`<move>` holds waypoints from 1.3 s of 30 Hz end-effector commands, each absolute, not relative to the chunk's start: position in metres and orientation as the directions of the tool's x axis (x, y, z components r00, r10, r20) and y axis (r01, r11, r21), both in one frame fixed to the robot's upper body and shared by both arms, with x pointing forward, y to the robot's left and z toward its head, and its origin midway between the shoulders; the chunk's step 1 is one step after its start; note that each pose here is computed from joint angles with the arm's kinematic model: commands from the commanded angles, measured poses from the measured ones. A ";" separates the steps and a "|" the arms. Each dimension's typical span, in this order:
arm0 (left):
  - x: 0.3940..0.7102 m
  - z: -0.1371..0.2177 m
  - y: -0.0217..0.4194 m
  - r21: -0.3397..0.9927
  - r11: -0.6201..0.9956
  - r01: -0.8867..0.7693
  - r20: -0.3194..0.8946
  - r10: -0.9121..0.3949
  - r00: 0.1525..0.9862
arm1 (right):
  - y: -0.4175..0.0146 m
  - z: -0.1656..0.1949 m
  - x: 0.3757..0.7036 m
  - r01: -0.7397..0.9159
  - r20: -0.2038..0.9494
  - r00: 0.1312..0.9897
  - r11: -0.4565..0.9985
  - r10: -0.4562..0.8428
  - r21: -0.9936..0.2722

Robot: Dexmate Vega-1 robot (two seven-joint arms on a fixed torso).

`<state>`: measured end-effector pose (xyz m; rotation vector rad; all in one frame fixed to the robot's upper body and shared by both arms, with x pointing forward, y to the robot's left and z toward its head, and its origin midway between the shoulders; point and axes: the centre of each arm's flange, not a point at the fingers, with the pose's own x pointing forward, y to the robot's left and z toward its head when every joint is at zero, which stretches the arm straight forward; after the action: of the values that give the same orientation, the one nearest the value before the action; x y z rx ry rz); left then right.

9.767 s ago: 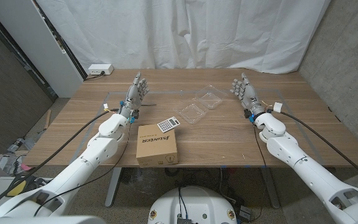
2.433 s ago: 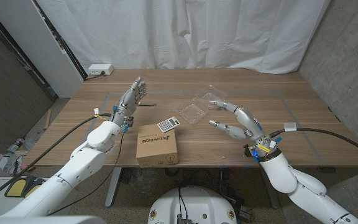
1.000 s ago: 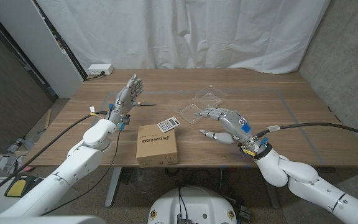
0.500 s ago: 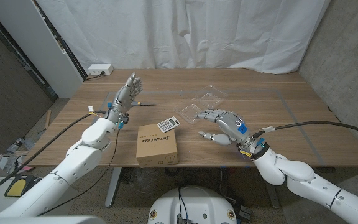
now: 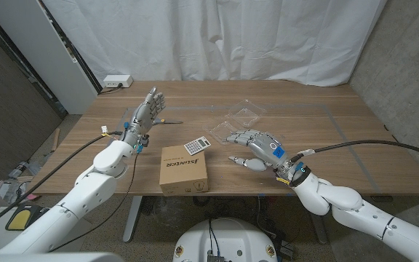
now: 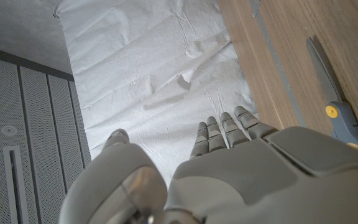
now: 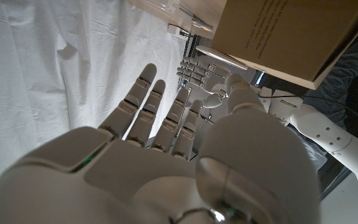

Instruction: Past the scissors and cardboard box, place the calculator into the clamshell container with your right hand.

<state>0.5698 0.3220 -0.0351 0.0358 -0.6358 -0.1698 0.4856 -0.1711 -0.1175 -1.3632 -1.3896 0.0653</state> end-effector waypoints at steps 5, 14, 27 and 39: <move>0.565 -0.039 0.327 0.092 0.985 0.147 0.575 -0.173 0.800 | -0.160 -0.122 0.500 0.640 0.588 0.313 0.292 0.746 -0.711; 0.565 -0.035 0.326 0.099 0.984 0.148 0.581 -0.178 0.794 | -0.153 -0.119 0.508 0.647 0.590 0.301 0.294 0.749 -0.703; 0.561 -0.039 0.328 0.089 0.987 0.133 0.582 -0.160 0.797 | -0.147 -0.117 0.518 0.676 0.578 0.302 0.257 0.759 -0.691; 0.557 -0.039 0.328 0.089 0.988 0.125 0.580 -0.154 0.800 | -0.144 -0.113 0.524 0.684 0.569 0.280 0.255 0.773 -0.683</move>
<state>0.5613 0.3282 -0.0376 0.0447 -0.6288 -0.1552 0.5188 -0.1478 -0.1160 -1.4463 -1.4058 0.1016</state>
